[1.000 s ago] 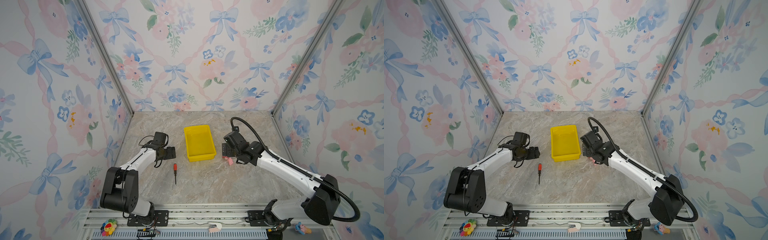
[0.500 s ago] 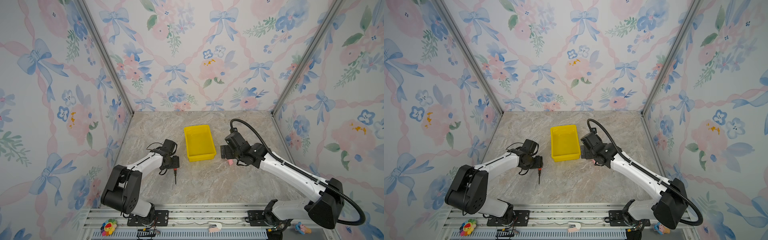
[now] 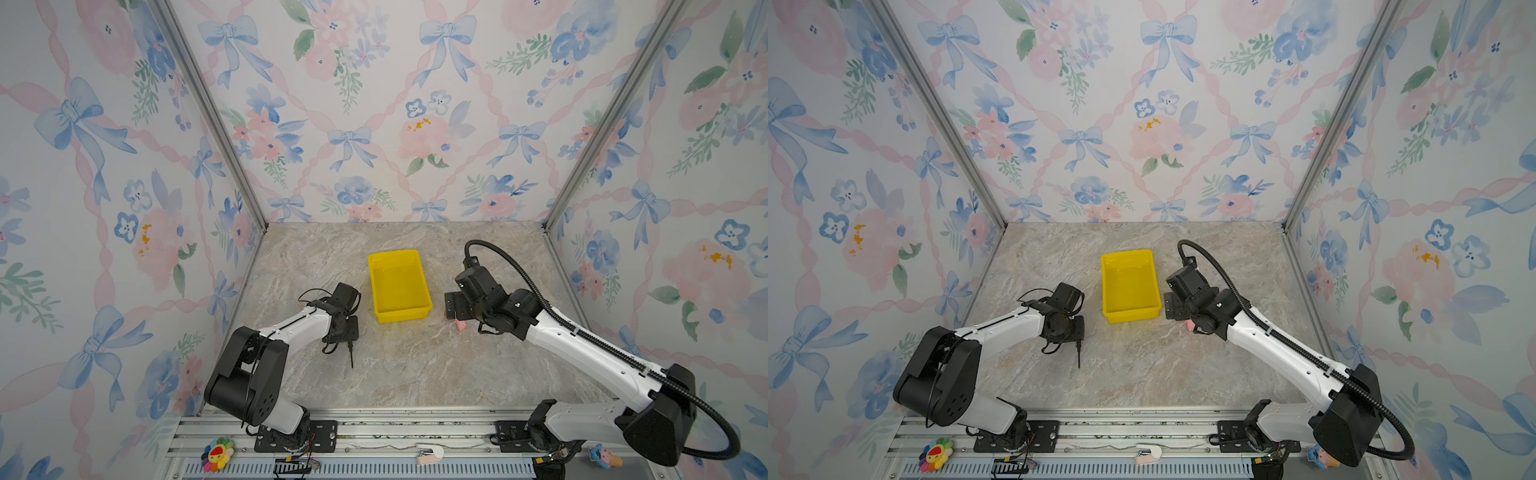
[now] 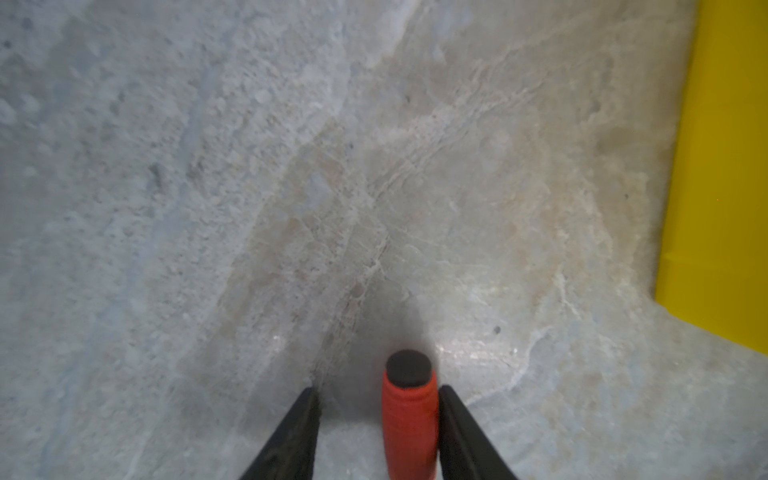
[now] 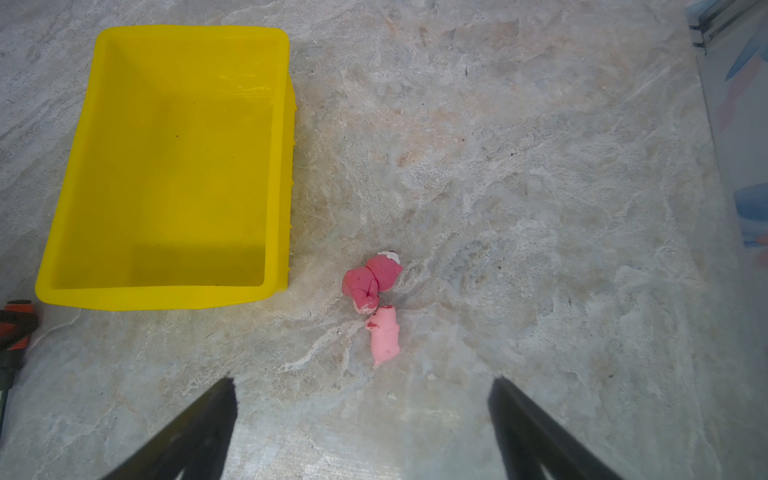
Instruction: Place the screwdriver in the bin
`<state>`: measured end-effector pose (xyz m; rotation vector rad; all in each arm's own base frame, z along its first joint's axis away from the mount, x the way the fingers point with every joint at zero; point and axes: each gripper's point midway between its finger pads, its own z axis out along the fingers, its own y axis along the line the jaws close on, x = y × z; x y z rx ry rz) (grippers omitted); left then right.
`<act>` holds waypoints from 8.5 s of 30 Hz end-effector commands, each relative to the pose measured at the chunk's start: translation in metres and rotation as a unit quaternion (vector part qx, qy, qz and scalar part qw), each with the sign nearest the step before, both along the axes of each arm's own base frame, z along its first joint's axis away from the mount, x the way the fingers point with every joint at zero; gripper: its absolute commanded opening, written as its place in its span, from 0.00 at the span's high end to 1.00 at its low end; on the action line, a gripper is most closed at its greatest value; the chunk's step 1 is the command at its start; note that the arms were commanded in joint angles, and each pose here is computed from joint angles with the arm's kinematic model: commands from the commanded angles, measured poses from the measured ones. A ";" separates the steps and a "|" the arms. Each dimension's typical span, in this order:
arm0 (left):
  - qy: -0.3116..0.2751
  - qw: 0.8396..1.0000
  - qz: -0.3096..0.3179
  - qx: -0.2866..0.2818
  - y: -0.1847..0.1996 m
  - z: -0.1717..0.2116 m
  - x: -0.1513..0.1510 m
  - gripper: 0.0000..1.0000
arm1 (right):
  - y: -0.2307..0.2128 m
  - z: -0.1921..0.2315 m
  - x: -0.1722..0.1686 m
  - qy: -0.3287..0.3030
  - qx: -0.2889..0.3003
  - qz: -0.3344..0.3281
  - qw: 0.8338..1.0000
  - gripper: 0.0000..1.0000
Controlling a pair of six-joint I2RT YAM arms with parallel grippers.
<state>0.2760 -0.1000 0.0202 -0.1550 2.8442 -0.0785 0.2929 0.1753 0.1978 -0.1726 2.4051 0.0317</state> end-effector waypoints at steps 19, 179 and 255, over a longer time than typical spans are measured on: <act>0.002 1.000 0.013 -0.003 -0.011 0.013 0.006 1.00 | -0.022 0.011 -0.003 -0.025 0.020 0.002 0.999 0.03; -0.126 0.991 -0.005 -0.038 -0.170 0.079 0.195 0.60 | -0.086 0.019 -0.016 -0.050 0.069 -0.108 0.990 0.03; -0.386 0.913 0.046 0.122 0.121 0.082 0.061 0.03 | -0.199 -0.065 -0.021 -0.243 -0.093 -0.171 0.950 0.03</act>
